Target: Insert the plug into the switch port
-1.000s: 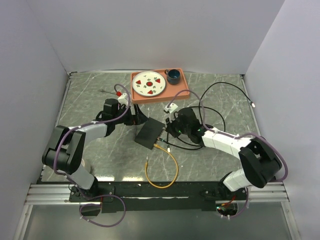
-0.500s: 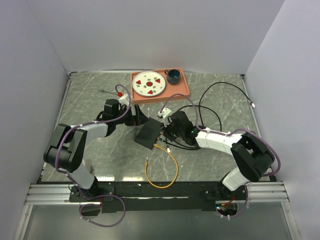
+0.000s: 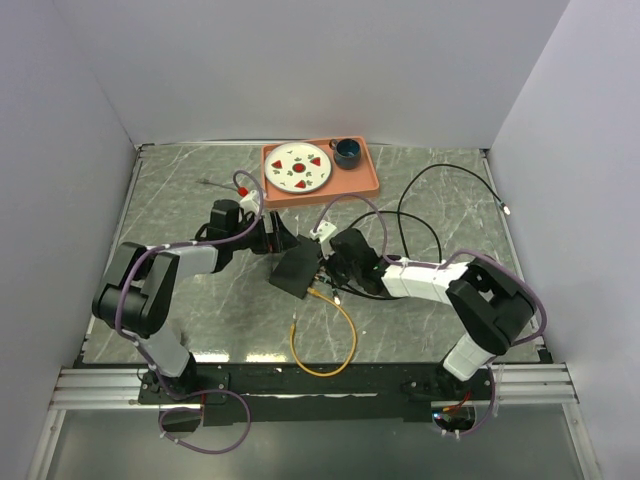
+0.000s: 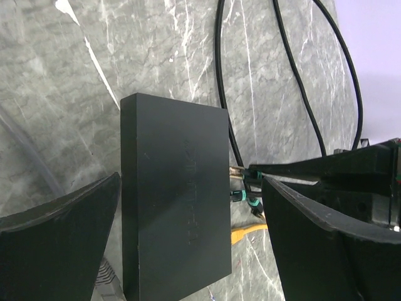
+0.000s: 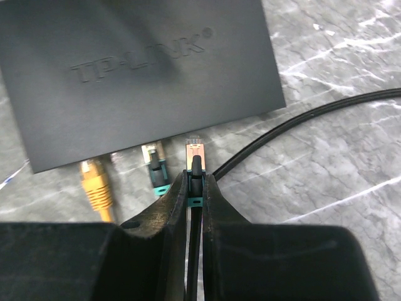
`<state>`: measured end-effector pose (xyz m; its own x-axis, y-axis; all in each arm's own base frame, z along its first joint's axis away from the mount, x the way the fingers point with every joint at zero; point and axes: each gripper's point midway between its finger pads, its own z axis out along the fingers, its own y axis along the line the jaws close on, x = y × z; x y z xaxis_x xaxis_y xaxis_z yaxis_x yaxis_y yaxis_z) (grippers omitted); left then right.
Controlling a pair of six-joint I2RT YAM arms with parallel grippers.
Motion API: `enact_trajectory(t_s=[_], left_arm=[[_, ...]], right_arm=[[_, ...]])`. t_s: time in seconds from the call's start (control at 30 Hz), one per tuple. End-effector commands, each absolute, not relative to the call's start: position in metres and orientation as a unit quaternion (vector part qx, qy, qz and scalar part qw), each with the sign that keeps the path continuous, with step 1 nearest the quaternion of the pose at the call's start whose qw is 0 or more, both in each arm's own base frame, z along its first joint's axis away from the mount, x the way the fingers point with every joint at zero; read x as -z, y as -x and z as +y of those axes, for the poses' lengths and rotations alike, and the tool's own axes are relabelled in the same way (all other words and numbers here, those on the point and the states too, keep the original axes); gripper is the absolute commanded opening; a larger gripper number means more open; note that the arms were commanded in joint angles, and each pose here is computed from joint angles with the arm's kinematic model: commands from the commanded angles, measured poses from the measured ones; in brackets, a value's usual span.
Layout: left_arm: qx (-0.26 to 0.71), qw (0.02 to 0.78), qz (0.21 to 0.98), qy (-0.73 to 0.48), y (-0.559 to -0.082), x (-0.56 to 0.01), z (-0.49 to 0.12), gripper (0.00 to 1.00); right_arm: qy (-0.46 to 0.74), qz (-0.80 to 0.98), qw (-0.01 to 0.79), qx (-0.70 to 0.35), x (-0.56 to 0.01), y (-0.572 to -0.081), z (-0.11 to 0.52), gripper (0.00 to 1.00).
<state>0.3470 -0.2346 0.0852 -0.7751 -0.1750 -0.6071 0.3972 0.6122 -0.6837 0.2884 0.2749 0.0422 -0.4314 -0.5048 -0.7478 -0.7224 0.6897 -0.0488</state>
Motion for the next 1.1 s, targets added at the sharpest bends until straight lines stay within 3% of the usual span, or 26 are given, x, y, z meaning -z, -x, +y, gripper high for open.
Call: enact_trajectory(t_s=[0.0,1.07], left_arm=[[0.454,0.339,0.82,-0.078,-0.354,-0.096,-0.24,0.99],[0.464,0.31,0.826,-0.084,-0.356,-0.081,-0.243,0.98]], right_arm=[[0.356,0.825,0.422,-0.121,-0.05,-0.303,0.278,0.0],[0.356,0.794,0.471,-0.144,-0.052,-0.294,0.297,0.0]])
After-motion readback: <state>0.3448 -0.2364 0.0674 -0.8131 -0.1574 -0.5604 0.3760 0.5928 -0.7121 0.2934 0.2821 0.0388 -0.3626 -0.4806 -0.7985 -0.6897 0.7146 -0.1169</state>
